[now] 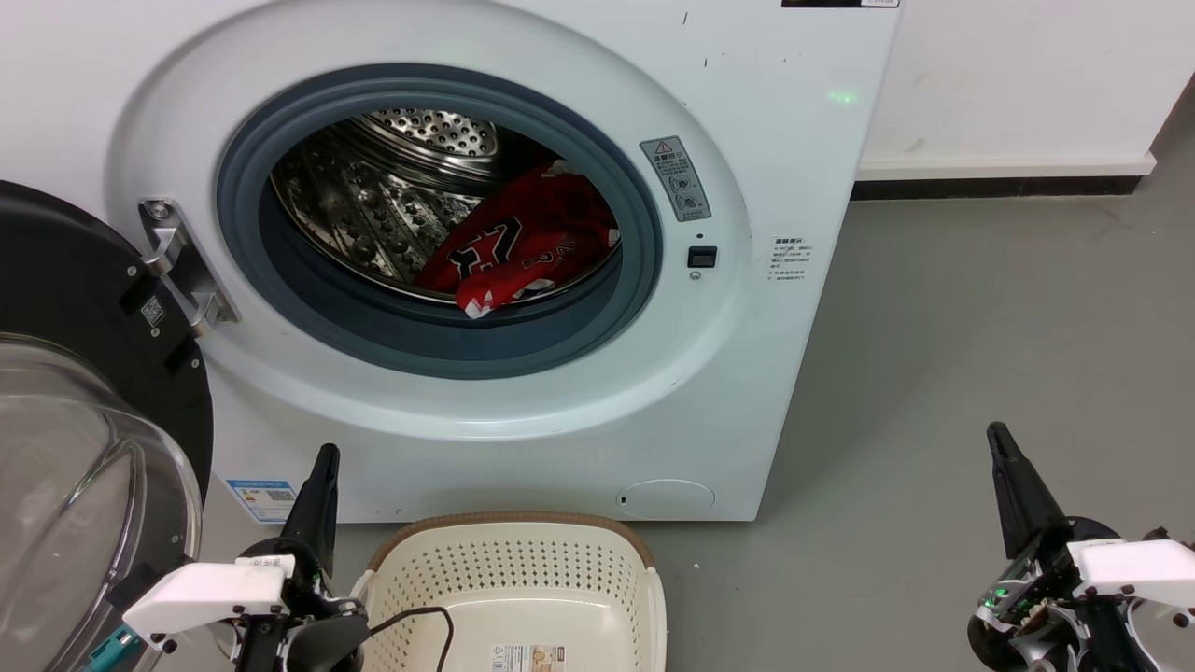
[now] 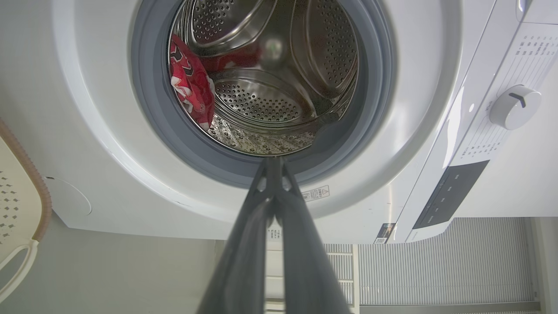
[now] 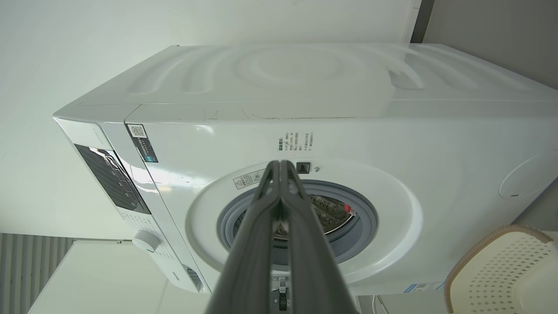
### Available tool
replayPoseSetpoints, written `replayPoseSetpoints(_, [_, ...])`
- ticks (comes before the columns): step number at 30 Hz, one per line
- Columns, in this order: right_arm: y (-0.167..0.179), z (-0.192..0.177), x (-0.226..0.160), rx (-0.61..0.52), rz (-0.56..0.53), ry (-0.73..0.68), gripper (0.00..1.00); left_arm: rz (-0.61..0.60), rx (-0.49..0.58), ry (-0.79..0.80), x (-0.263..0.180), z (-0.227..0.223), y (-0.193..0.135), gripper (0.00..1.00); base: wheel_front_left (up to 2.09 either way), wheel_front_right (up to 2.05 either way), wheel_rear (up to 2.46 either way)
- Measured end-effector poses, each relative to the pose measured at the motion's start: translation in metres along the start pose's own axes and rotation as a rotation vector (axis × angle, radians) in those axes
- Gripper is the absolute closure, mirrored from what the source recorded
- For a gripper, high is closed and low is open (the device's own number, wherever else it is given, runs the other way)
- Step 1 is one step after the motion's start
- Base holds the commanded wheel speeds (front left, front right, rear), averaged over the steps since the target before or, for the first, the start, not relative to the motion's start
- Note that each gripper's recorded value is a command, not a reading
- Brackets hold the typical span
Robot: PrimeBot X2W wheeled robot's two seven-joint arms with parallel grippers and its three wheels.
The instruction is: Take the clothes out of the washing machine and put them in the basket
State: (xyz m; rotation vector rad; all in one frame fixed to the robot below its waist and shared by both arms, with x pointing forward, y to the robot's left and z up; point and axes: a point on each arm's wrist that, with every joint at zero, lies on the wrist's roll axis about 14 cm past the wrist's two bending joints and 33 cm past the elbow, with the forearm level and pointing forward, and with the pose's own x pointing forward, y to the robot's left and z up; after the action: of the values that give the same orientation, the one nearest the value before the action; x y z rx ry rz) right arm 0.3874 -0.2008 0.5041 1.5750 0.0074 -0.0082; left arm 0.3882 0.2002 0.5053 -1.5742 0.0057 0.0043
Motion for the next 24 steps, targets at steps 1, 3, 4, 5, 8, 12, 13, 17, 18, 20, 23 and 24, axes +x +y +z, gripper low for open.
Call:
replayPoseSetpoints(1, [0.0000,0.0000,0.0000,0.000,0.000,0.000,1.00,0.000,0.000,0.000,0.0000,0.0000,0.0000,1.00,0.00,0.00,0.00])
replayPoseSetpoints(3, [0.0000,0.0000,0.0000,0.000,0.000,0.000,1.00,0.000,0.000,0.000,0.0000,0.0000,0.0000,1.00,0.00,0.00,0.00])
replayPoseSetpoints(4, [0.0000,0.0000,0.0000,0.000,0.000,0.000,1.00,0.000,0.000,0.000,0.0000,-0.0001,0.0000,1.00,0.00,0.00,0.00])
replayPoseSetpoints(5, [0.0000,0.0000,0.0000,0.000,0.000,0.000,1.00,0.000,0.000,0.000,0.0000,-0.0001,0.0000,1.00,0.00,0.00,0.00])
replayPoseSetpoints(8, [0.0000,0.0000,0.0000,0.000,0.000,0.000,1.00,0.000,0.000,0.000,0.0000,-0.0001,0.0000,1.00,0.00,0.00,0.00])
replayPoseSetpoints(12, [0.0000,0.0000,0.0000,0.000,0.000,0.000,1.00,0.000,0.000,0.000,0.0000,-0.0001,0.0000,1.00,0.00,0.00,0.00])
replayPoseSetpoints(13, [0.0000,0.0000,0.0000,0.000,0.000,0.000,1.00,0.000,0.000,0.000,0.0000,-0.0001,0.0000,1.00,0.00,0.00,0.00])
replayPoseSetpoints(17, [0.0000,0.0000,0.0000,0.000,0.000,0.000,1.00,0.000,0.000,0.000,0.0000,-0.0001,0.0000,1.00,0.00,0.00,0.00])
replayPoseSetpoints(18, [0.0000,0.0000,0.0000,0.000,0.000,0.000,1.00,0.000,0.000,0.000,0.0000,-0.0001,0.0000,1.00,0.00,0.00,0.00])
replayPoseSetpoints(20, [0.0000,0.0000,0.0000,0.000,0.000,0.000,1.00,0.000,0.000,0.000,0.0000,-0.0001,0.0000,1.00,0.00,0.00,0.00])
replayPoseSetpoints(23, [0.0000,0.0000,0.0000,0.000,0.000,0.000,1.00,0.000,0.000,0.000,0.0000,-0.0001,0.0000,1.00,0.00,0.00,0.00])
replayPoseSetpoints(24, [0.0000,0.0000,0.0000,0.000,0.000,0.000,1.00,0.000,0.000,0.000,0.0000,-0.0001,0.0000,1.00,0.00,0.00,0.00])
